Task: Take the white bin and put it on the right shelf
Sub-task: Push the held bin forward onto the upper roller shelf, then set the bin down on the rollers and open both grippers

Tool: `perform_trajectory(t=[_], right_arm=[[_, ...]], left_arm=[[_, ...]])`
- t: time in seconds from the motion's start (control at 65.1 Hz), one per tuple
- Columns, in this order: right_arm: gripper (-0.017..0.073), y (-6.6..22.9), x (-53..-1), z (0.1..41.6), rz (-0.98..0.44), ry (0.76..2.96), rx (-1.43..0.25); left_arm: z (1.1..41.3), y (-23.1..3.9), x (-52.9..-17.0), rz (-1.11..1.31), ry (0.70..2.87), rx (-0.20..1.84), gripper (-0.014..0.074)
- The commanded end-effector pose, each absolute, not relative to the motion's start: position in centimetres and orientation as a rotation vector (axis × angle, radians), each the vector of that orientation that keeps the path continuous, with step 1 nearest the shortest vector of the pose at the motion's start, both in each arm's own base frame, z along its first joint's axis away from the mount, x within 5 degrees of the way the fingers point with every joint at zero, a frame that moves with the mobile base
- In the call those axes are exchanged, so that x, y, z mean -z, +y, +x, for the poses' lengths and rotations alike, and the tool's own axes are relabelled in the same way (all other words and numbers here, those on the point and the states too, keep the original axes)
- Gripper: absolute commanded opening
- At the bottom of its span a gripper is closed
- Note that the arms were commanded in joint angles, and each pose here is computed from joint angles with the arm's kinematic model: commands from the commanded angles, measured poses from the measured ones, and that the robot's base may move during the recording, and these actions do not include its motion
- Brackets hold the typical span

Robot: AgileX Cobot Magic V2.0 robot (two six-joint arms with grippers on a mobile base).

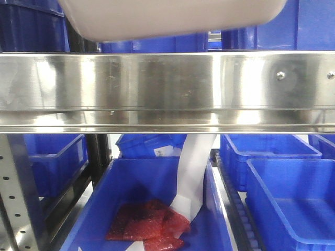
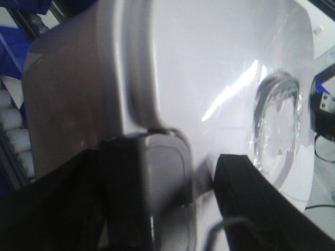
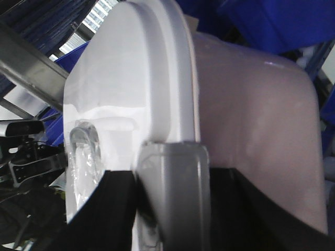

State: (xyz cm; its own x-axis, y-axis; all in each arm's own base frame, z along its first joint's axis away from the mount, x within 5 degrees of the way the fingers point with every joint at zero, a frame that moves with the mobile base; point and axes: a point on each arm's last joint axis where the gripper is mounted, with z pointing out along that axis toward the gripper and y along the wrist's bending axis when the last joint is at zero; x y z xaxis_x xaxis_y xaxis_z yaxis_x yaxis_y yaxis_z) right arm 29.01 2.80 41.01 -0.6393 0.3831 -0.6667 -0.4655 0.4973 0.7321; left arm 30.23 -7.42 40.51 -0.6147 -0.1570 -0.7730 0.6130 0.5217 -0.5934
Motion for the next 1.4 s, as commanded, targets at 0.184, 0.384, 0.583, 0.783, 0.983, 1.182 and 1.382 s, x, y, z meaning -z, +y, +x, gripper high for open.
perform_trajectory(t=[0.184,0.384,0.583,0.783,0.983,1.182,1.382], right_arm=[[0.0442,3.9,-41.7,29.5,-0.117,1.828,-1.457],[0.0522,3.4,-39.6,30.9,-0.084,1.931,-1.352],[0.0522,2.7,-38.9,31.7,-0.041,1.957,-1.288],[0.0522,-0.3,-38.8,32.1,0.075,1.929,-1.203],[0.0522,-2.2,-38.8,31.7,0.102,1.925,-1.197],[0.0464,-1.9,-38.8,31.4,0.060,1.939,-1.239],[0.0157,-2.0,-38.8,31.5,0.075,1.934,-1.224]], left_arm=[[31.1,-8.8,-42.3,0.342,1.788,1.394,0.0298],[31.9,-8.7,-41.6,0.308,1.812,1.356,0.0464],[32.4,-8.1,-41.2,0.289,1.846,1.259,0.0545],[32.9,-6.3,-41.2,0.215,1.834,1.213,0.0535],[33.2,-4.3,-41.2,0.165,1.830,1.178,0.0535],[33.0,-4.5,-41.2,0.190,1.835,1.200,0.0460],[33.0,-4.5,-41.1,0.190,1.837,1.201,-0.0041]])
